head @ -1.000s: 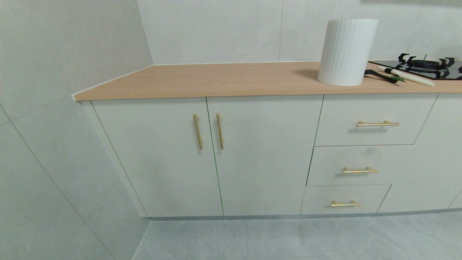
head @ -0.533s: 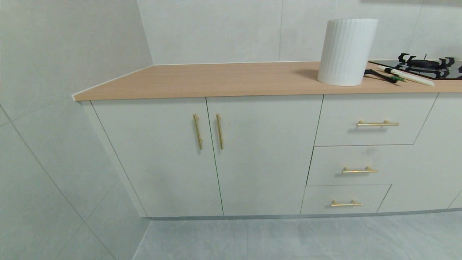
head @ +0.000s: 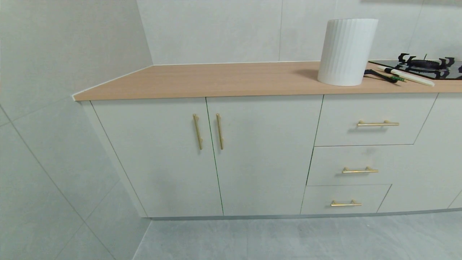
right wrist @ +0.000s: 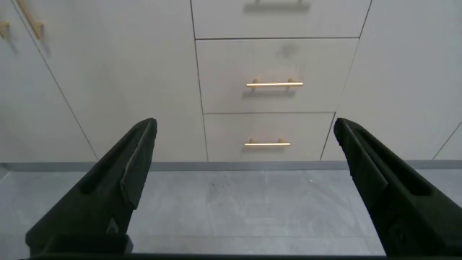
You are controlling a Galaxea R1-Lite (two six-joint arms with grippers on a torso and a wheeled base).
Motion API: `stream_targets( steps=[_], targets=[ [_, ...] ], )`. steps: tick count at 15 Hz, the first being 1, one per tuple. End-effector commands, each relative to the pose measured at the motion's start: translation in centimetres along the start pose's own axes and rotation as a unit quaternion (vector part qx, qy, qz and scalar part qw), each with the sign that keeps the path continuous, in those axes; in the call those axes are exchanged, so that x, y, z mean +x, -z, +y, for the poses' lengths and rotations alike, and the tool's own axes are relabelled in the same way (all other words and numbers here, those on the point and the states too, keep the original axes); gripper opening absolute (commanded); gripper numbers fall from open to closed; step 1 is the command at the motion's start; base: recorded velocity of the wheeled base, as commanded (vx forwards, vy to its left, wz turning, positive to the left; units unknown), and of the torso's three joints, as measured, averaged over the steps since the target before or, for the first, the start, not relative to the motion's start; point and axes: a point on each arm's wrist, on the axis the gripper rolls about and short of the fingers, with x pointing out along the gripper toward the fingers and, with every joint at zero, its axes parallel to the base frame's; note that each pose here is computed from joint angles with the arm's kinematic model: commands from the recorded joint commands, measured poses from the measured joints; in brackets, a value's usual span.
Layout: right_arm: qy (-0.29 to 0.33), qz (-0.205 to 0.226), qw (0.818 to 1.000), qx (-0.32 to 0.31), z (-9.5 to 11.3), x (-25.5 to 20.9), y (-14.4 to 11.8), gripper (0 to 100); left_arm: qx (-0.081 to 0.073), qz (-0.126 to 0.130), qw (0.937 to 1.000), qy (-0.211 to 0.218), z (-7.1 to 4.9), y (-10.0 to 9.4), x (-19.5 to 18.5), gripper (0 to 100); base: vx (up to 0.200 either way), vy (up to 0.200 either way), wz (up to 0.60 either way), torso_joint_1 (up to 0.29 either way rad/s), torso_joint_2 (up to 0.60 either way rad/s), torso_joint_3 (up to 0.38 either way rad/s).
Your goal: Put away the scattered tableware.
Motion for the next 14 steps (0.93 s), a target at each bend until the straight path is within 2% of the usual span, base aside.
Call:
stream_targets(
  steps=[1, 14],
  targets=[
    [-0.001, 0.004, 1.000, -0.002, 0.00, 0.04, 0.07, 100, 0.000, 0.000, 1.0000, 0.000, 0.00, 0.01, 0.01, 100, 0.000, 0.000, 0.00, 0.000, 0.00, 0.000],
    [-0.006, 0.004, 1.000, -0.007, 0.02, 0.04, 0.07, 100, -0.005, 0.000, 1.0000, -0.001, 0.01, 0.01, 0.01, 100, 0.000, 0.000, 0.00, 0.000, 0.00, 0.000]
  ],
)
